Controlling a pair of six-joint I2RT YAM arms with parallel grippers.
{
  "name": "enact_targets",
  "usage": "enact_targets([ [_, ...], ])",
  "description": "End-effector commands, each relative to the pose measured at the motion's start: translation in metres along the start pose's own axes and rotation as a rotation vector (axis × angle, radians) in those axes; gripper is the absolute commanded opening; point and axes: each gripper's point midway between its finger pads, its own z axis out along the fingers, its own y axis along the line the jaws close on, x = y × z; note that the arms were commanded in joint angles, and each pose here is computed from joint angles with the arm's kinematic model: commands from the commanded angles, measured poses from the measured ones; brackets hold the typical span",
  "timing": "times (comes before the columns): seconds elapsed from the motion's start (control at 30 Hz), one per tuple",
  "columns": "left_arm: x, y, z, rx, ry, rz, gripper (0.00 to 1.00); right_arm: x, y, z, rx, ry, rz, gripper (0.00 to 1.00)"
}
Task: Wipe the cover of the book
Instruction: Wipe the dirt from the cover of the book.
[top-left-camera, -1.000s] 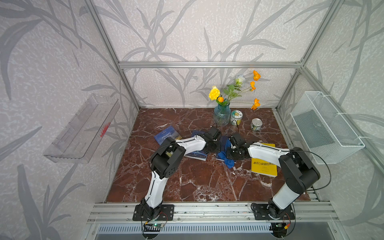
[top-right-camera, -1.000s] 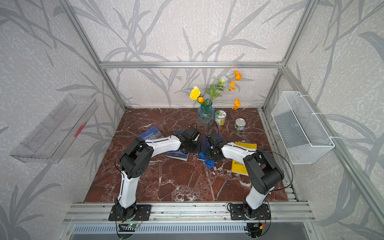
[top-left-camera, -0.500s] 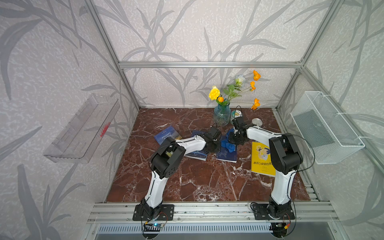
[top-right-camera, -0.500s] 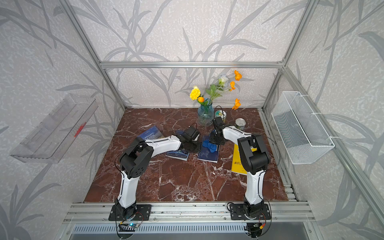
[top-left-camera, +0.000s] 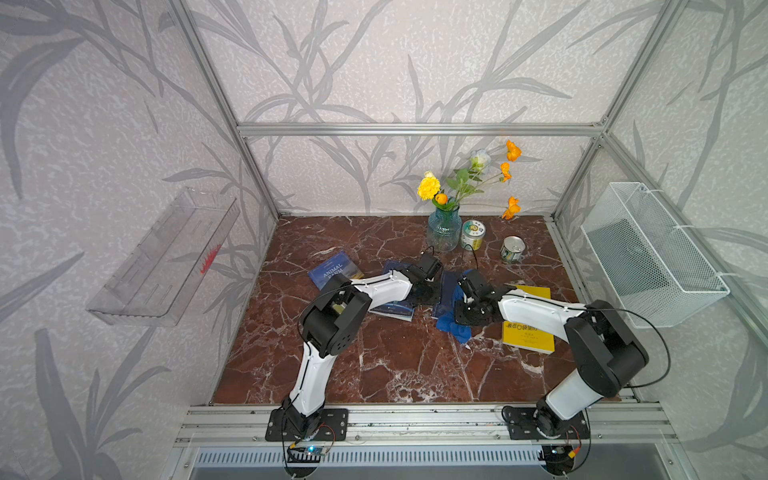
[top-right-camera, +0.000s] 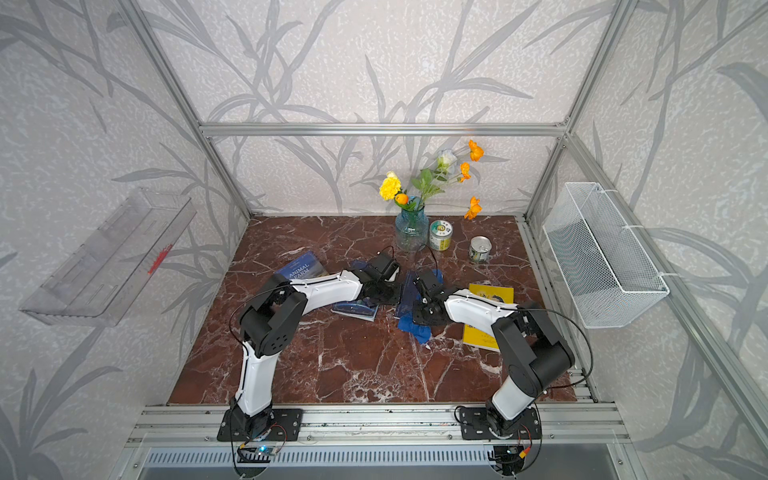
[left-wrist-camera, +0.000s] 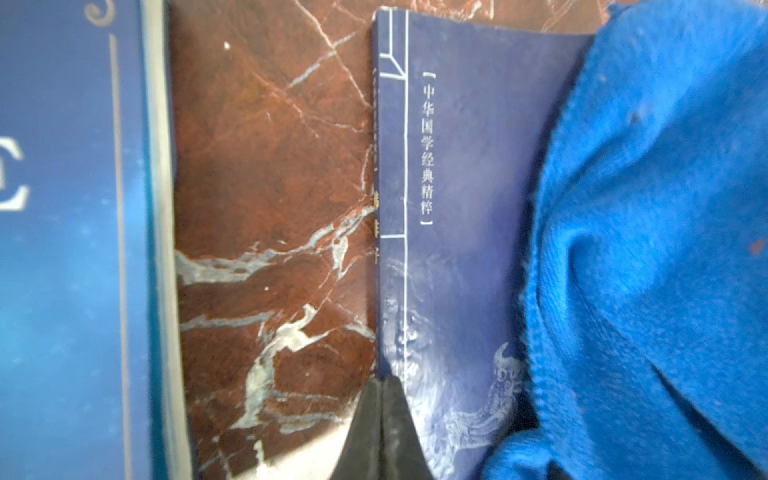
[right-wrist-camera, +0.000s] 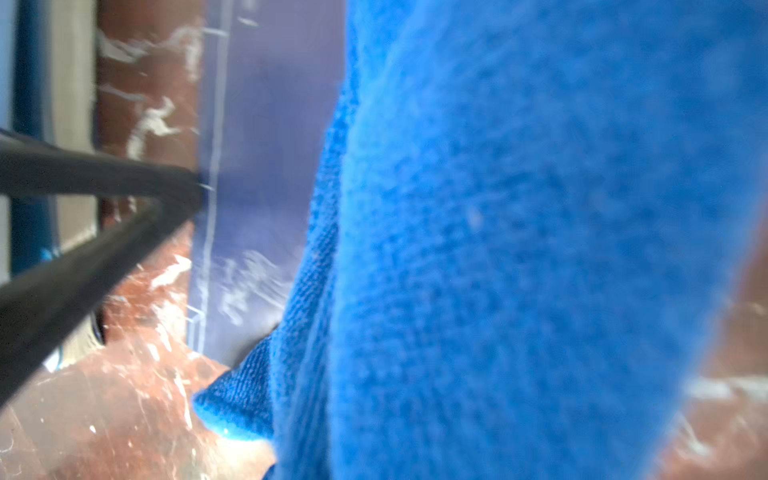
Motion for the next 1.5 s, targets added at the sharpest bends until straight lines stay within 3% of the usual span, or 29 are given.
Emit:
enact_targets([
  [0.0, 0.047, 0.032, 0.018, -0.107, 0.150, -0.016, 0.05, 0.007, -0.031, 0.005, 0.088, 0.083, 0.060, 0.10],
  [0.23, 0.046, 0.033, 0.019, -0.112, 0.147, -0.013, 0.05, -0.044, -0.038, 0.027, 0.105, 0.118, 0.090, 0.10],
  [0.4, 0.047, 0.033, 0.019, -0.112, 0.148, -0.013, 0.05, -0.056, -0.033, 0.050, 0.102, 0.180, 0.106, 0.10],
  [0.67, 0.047, 0.031, 0.019, -0.105, 0.151, -0.013, 0.05, -0.042, -0.031, 0.053, 0.092, 0.179, 0.105, 0.10],
  [0.97, 0.047, 0.031, 0.017, -0.106, 0.148, -0.011, 0.05, 0.019, -0.014, 0.035, 0.073, 0.151, 0.043, 0.10],
  [1.17, 0.048, 0.030, 0.018, -0.100, 0.152, -0.015, 0.05, 0.007, -0.009, 0.027, 0.060, 0.100, 0.045, 0.10],
  [1.47, 0.047, 0.031, 0.017, -0.103, 0.148, -0.014, 0.05, 0.011, 0.022, 0.038, -0.047, 0.141, 0.057, 0.10],
])
